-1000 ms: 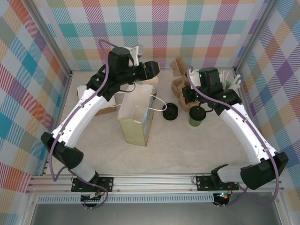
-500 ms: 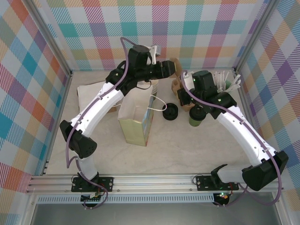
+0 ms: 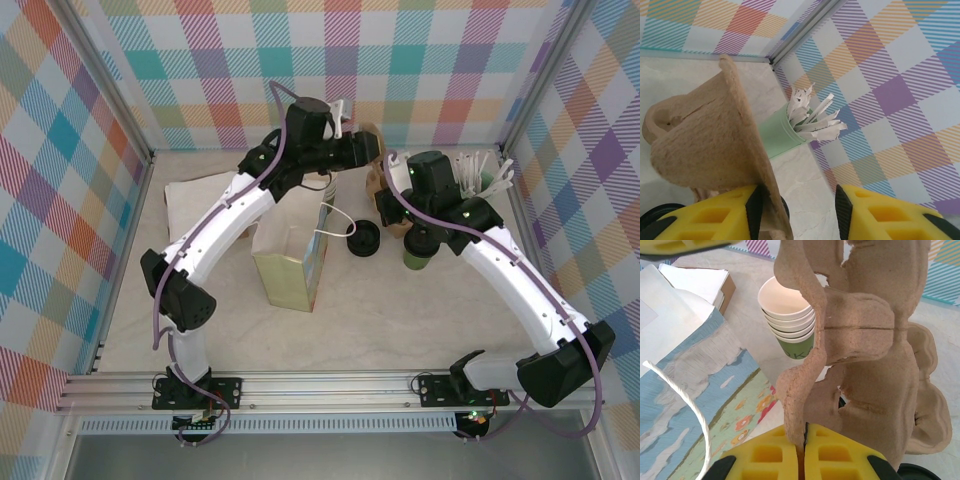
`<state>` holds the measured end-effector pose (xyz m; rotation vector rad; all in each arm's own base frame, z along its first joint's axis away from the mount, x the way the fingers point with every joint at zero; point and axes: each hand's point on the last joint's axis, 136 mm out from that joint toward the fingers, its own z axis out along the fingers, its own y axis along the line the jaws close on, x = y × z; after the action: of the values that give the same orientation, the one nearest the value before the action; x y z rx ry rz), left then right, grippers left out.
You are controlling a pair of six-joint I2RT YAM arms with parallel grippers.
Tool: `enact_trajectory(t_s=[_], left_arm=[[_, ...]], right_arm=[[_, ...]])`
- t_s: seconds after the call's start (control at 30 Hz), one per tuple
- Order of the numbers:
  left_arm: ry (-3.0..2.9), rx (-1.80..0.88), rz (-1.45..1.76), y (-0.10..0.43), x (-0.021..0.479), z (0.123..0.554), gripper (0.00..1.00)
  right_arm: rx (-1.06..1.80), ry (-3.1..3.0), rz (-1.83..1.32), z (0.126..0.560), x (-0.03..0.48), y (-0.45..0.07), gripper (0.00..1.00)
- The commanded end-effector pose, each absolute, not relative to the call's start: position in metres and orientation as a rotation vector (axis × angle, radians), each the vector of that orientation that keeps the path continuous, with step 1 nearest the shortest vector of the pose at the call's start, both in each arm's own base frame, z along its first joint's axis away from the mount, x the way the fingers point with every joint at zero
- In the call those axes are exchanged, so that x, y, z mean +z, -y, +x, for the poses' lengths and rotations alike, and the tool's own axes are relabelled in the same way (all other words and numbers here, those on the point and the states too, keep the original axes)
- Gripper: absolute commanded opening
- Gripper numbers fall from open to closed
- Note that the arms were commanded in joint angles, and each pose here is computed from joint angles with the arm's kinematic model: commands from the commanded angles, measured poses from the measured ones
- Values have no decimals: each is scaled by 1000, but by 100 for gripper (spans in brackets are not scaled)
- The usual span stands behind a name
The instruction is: Pack the takeout coffee
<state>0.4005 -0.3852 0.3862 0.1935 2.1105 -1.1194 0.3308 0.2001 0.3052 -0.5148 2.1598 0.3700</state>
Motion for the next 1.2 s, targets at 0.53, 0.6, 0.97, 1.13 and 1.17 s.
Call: enact_trajectory(t_s=[0.53, 0.6, 0.97, 1.13, 1.17], left_arm=[[-2112, -1059, 204, 385, 386, 401, 6], [-2112, -1053, 211, 384, 387, 400, 3], [-2111, -1004, 297, 368, 399, 382, 0], [-2144, -1028, 366, 361, 400, 364, 0], [-2149, -1032, 375, 359, 401, 361, 0]], right_arm=[[396, -2144, -521, 326, 311, -205, 12], [395, -2147, -530, 324, 310, -205, 18], [345, -2087, -779, 289, 326, -192, 64], [253, -1964, -943, 273, 343, -183, 83], [238, -1939, -972, 271, 347, -182, 86]])
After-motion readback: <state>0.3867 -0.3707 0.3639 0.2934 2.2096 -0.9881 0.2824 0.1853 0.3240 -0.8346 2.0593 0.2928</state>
